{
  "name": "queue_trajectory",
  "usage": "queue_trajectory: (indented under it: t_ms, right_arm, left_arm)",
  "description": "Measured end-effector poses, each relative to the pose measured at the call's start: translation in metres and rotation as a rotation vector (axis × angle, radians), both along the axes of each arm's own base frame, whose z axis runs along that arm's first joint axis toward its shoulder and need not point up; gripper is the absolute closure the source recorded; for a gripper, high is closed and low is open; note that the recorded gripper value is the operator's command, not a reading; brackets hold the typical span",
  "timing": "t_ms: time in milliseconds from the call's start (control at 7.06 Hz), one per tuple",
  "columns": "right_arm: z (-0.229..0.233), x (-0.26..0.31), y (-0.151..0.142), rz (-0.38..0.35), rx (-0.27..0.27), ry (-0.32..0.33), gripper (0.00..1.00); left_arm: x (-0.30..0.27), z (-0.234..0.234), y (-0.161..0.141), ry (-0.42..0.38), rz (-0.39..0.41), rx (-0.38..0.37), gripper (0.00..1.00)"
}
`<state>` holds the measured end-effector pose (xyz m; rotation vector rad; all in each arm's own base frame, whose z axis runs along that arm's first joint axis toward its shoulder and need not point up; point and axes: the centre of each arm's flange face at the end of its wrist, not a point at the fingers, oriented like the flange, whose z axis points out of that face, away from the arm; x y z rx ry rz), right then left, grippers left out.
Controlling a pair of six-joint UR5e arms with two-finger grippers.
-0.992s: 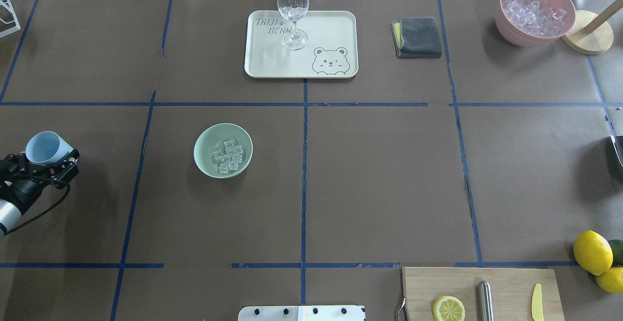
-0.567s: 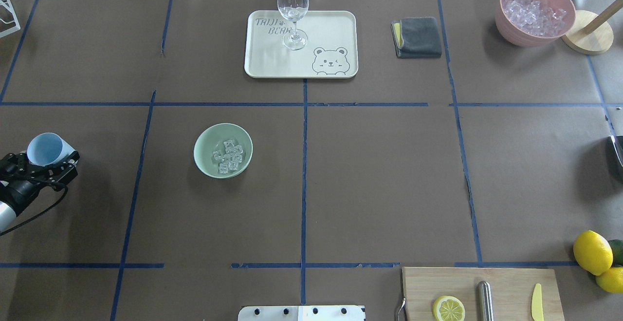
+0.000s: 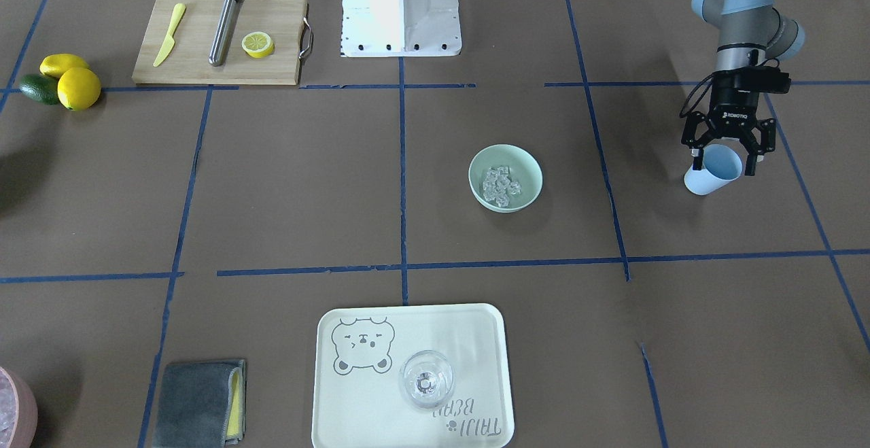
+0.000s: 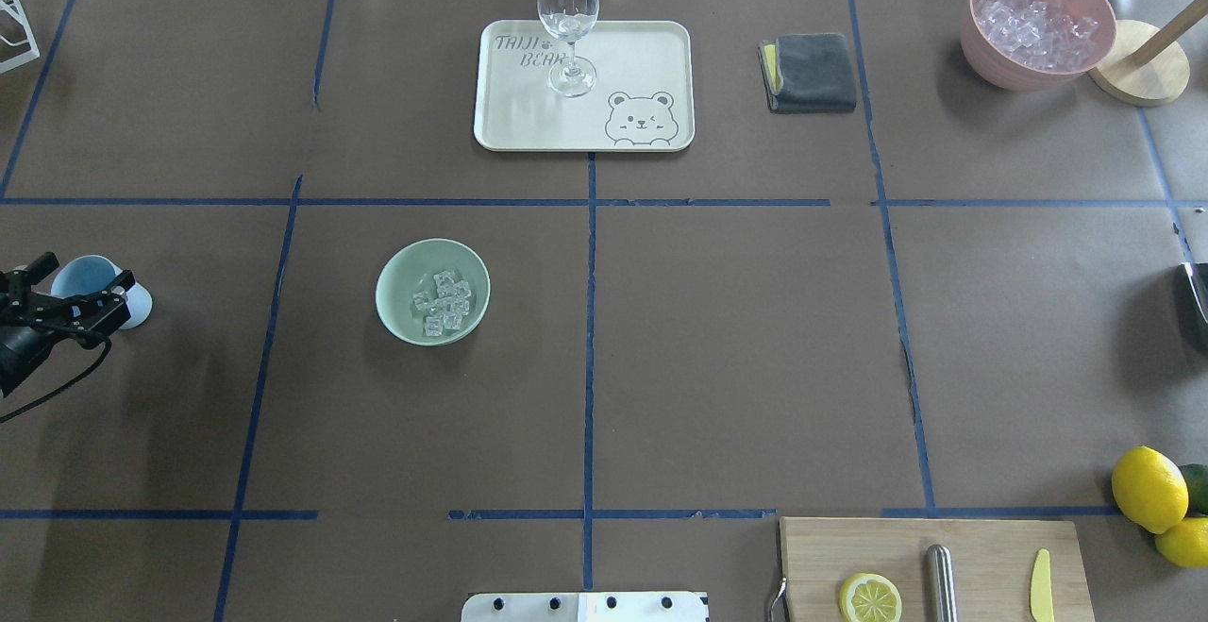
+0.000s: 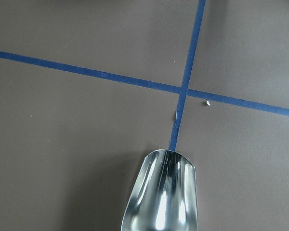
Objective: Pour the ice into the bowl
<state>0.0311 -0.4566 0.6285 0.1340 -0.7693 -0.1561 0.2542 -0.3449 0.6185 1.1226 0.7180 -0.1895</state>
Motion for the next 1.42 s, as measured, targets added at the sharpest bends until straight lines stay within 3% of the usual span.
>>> queue_trajectory:
  t_ms: [283,709,1134,1275,1417]
  right_arm:
    - [-0.002,0.000,0.000,0.000,0.003,0.000,0.00]
    - [-0.002,0.000,0.000,0.000,0.004,0.001,0.00]
    - [-0.003,0.000,0.000,0.001,0.005,0.000,0.00]
    - [-0.004,0.000,-0.001,0.002,0.007,-0.001,0.00]
    - [-0.007,0.000,-0.001,0.003,0.011,-0.002,0.00]
  left_arm:
    - [-0.028,-0.015,-0.022,-0.048,0.046,0.034,0.00]
    - [-0.115,-0.020,-0.063,-0.201,0.232,0.041,0.00]
    - [-0.218,-0.023,-0.091,-0.415,0.394,-0.049,0.00]
    - [-0.249,-0.015,-0.099,-0.496,0.423,-0.114,0.00]
    - [-0.280,-0.007,-0.111,-0.528,0.461,-0.222,0.00]
